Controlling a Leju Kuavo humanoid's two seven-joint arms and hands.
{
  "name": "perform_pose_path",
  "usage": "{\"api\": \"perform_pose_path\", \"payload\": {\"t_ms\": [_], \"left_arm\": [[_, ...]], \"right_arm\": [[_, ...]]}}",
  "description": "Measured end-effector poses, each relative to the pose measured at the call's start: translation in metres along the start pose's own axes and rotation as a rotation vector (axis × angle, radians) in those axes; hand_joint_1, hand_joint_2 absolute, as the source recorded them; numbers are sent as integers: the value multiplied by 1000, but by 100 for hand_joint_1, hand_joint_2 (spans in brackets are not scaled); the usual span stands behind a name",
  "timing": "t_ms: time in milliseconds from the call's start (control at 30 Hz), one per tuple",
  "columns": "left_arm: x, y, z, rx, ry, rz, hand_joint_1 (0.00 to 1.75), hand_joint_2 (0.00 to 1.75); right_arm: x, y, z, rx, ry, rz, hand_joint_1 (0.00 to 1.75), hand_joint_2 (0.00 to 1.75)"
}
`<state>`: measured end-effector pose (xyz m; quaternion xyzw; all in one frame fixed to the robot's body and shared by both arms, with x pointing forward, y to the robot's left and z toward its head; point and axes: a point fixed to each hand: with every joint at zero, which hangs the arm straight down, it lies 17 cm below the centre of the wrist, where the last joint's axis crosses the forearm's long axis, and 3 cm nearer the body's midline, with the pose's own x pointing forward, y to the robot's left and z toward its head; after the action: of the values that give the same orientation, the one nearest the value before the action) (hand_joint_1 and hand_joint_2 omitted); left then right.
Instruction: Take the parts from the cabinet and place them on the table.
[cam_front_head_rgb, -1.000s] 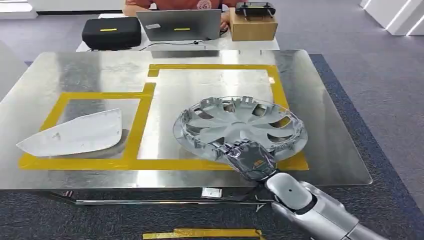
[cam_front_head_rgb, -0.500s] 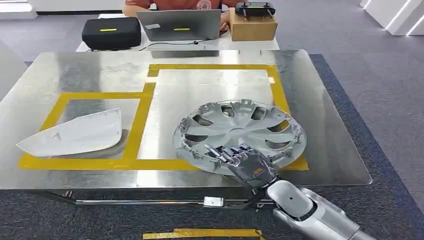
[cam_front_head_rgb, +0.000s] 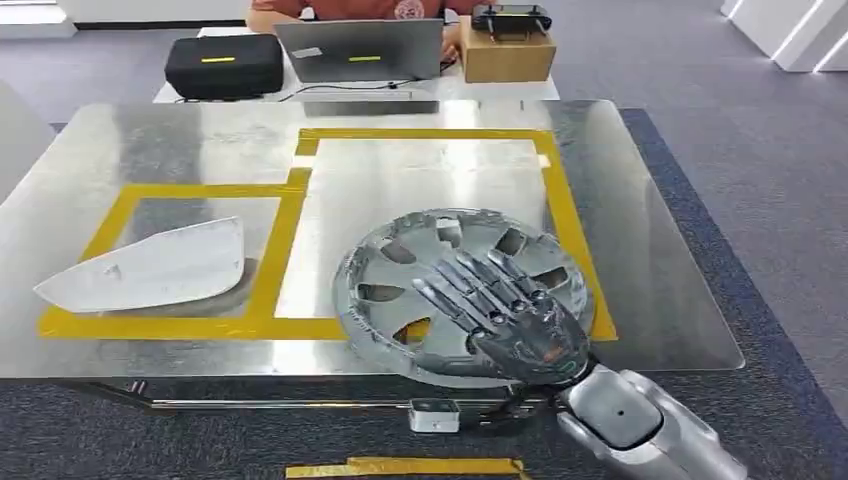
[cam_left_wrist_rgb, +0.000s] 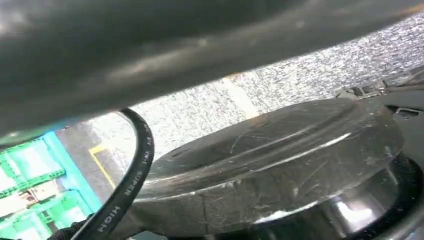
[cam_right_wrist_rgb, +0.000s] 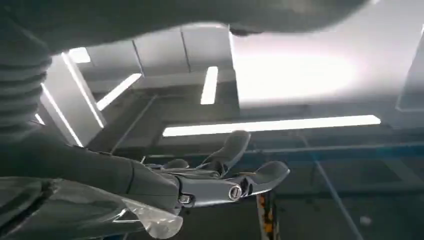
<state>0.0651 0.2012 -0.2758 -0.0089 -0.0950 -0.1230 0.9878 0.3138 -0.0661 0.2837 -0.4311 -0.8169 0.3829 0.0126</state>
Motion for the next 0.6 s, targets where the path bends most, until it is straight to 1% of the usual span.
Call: {"api": "perform_pose_path", "payload": {"t_ms": [100, 167, 233, 300, 333, 400, 600], "left_arm": [[1, -1, 0, -2, -7, -9, 0, 0], [2, -2, 0, -3, -10, -12, 0, 0], [3, -3, 0, -5, -15, -15, 0, 0], [3, -4, 0, -6, -16, -16, 0, 0], [3, -4, 0, -7, -17, -15, 0, 0], [4, -5, 1, -8, -18, -15, 0, 0], [4, -5, 1, -9, -19, -15, 0, 0]], "right_arm": [[3, -51, -24, -139, -49, 34, 0, 0], [3, -95, -41, -259, -55, 51, 0, 0], [11, -135, -49, -368, -99, 17, 0, 0], [21, -165, -47, -465, -168, -37, 0, 0], [17, -172, -45, -495, -177, -35, 0, 0], [7, -184, -43, -531, -159, -11, 0, 0], [-5, -199, -41, -562, -108, 32, 0, 0]]}}
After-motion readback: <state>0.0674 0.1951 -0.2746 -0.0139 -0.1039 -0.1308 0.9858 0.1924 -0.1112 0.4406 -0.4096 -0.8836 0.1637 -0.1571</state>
